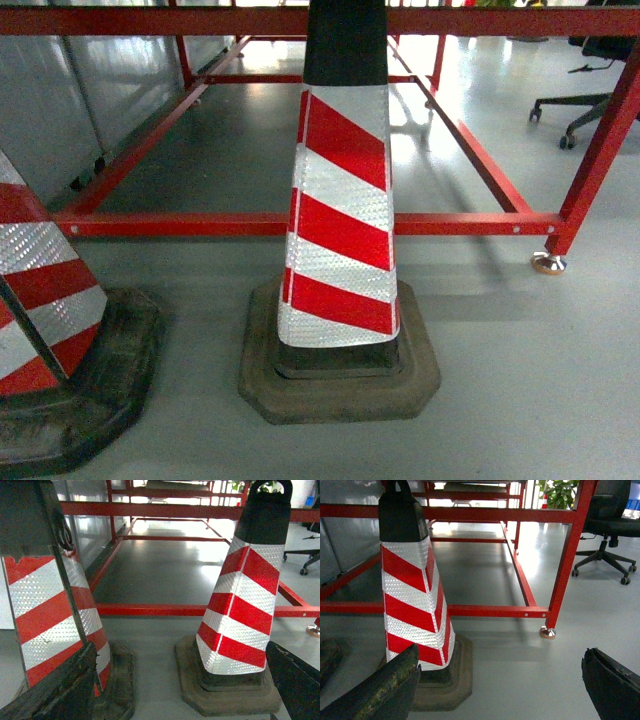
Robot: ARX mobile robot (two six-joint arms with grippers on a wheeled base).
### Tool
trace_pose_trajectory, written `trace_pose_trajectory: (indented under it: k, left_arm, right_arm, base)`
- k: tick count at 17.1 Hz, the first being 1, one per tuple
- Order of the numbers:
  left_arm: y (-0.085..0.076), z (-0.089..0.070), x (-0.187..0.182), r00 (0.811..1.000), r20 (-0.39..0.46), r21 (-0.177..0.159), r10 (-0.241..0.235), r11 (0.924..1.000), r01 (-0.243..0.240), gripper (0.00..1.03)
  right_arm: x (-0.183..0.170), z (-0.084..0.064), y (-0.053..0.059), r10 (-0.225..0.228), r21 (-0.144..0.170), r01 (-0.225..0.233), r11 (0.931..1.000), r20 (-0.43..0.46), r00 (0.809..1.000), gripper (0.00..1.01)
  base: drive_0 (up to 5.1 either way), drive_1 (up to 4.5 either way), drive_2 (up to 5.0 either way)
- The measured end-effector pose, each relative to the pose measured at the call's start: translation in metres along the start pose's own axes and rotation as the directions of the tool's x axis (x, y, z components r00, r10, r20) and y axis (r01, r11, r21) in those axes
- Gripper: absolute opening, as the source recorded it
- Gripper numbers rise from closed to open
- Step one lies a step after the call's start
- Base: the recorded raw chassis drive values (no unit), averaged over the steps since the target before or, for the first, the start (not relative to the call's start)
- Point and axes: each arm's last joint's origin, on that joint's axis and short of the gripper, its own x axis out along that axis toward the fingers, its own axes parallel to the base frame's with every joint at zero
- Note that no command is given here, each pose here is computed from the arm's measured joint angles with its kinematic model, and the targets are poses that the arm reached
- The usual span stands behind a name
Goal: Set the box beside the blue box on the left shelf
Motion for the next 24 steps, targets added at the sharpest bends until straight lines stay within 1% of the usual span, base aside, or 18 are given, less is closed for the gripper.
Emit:
trace_pose_trajectory:
  k: [24]
  left_arm:
    - [0.0, -0.0002, 0.0, 1.0, -0.002, 0.0, 0.0, 1.0, 0.0, 0.98]
  right_arm:
    - [0.0, -0.0001, 0.0, 0.0, 0.0, 0.0, 1.0, -0.002, 1.0, 0.98]
  base:
    - [0.0, 0.0, 0.0]
